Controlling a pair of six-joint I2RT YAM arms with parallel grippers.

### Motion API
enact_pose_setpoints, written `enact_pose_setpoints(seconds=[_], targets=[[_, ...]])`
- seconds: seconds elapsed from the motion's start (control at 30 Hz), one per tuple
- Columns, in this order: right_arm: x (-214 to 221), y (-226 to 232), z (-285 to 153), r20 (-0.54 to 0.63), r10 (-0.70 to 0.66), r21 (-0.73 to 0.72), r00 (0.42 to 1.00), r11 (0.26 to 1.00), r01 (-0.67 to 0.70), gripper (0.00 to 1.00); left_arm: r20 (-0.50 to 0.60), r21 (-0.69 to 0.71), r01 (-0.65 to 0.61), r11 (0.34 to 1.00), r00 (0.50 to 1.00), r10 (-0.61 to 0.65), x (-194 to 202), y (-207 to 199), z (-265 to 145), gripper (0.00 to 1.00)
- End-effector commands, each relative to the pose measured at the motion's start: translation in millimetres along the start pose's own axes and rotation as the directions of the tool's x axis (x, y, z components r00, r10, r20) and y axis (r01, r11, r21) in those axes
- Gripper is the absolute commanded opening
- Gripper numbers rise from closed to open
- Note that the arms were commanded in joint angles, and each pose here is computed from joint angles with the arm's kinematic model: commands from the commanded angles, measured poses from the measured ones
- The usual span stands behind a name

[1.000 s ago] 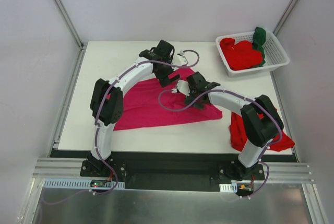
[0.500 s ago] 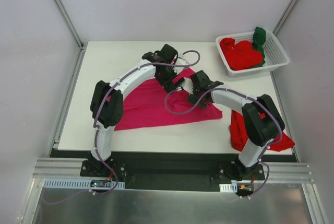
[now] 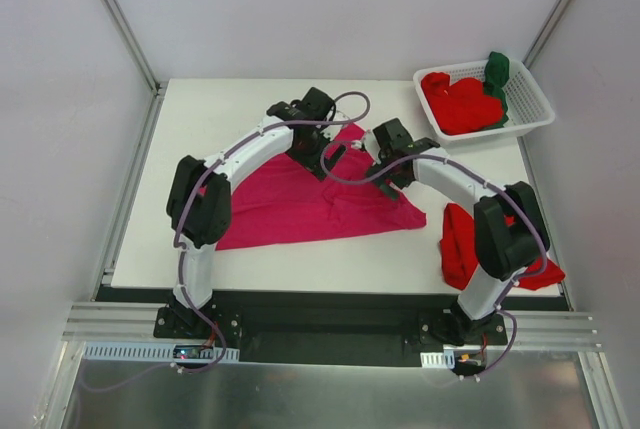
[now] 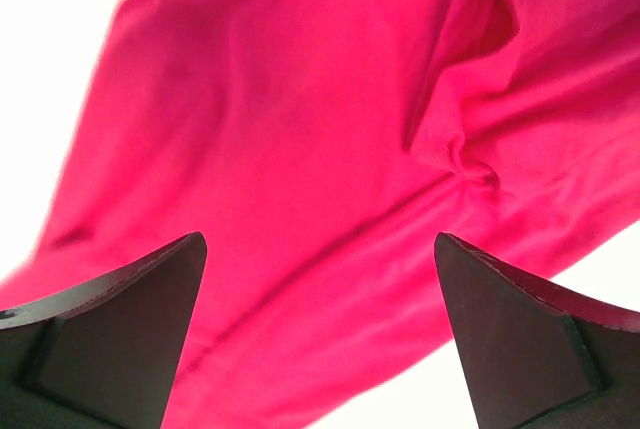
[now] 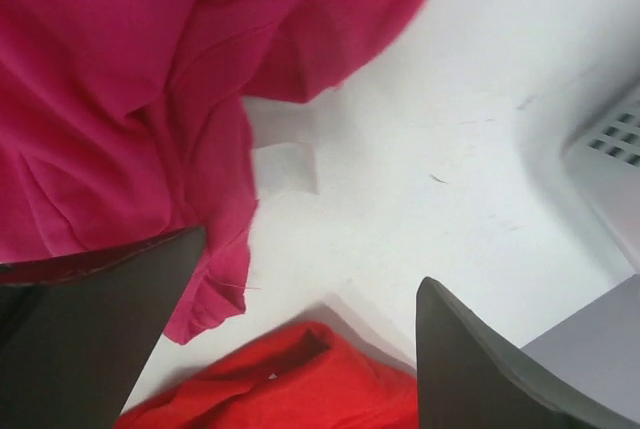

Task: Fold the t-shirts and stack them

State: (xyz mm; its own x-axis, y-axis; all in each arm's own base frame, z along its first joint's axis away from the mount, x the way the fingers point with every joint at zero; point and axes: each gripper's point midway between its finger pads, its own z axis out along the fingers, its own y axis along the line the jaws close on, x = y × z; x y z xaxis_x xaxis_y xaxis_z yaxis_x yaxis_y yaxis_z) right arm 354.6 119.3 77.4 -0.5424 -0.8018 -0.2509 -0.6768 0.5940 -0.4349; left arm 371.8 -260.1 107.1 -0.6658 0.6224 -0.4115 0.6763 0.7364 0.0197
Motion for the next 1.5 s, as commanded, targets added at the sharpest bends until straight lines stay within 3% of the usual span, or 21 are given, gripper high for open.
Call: enact_pose_setpoints(seconds=[0.0, 0.13, 0.3, 0.5, 0.63, 0.77, 1.0, 1.47], targets=[[-22, -39, -46, 0.076, 0.238, 0.063, 0.968, 0.968, -0.243, 0.96, 0.03, -0.024, 0.139, 0.99, 0.99, -0.138, 7, -10, -34, 0.99], [-32, -27, -63, -0.023, 0.454, -0.101, 0.89, 0.885, -0.454, 1.0, 0.024, -0.046, 0.234, 0.971, 0.972, -0.233, 10, -13, -32, 0.99], [-51, 9, -78, -0.104, 0.652, -0.32, 0.751, 0.693, -0.646, 1.0, -0.006, 0.065, 0.398, 0.915, 0.917, -0.398, 6, -39, -32, 0.99], [-30, 48, -53, -0.281, 0.685, -0.36, 0.672, 0.574, -0.736, 0.96, -0.12, 0.142, 0.489, 0.861, 0.872, -0.475, 10, -62, -3, 0.99], [-19, 50, -33, -0.328, 0.664, -0.357, 0.672, 0.571, -0.739, 0.96, -0.207, 0.2, 0.524, 0.828, 0.849, -0.487, 16, -77, 14, 0.99], [-12, 37, -17, -0.33, 0.655, -0.321, 0.68, 0.599, -0.733, 0.96, -0.273, 0.169, 0.546, 0.82, 0.826, -0.494, 35, -82, 31, 0.98], [-21, 14, -10, -0.246, 0.655, -0.279, 0.715, 0.658, -0.699, 0.96, -0.248, 0.1, 0.502, 0.859, 0.849, -0.467, 36, -75, 43, 0.97], [-32, 22, 8, -0.22, 0.66, -0.346, 0.719, 0.636, -0.69, 0.96, -0.24, -0.012, 0.427, 0.904, 0.877, -0.417, 43, -65, 70, 0.98]])
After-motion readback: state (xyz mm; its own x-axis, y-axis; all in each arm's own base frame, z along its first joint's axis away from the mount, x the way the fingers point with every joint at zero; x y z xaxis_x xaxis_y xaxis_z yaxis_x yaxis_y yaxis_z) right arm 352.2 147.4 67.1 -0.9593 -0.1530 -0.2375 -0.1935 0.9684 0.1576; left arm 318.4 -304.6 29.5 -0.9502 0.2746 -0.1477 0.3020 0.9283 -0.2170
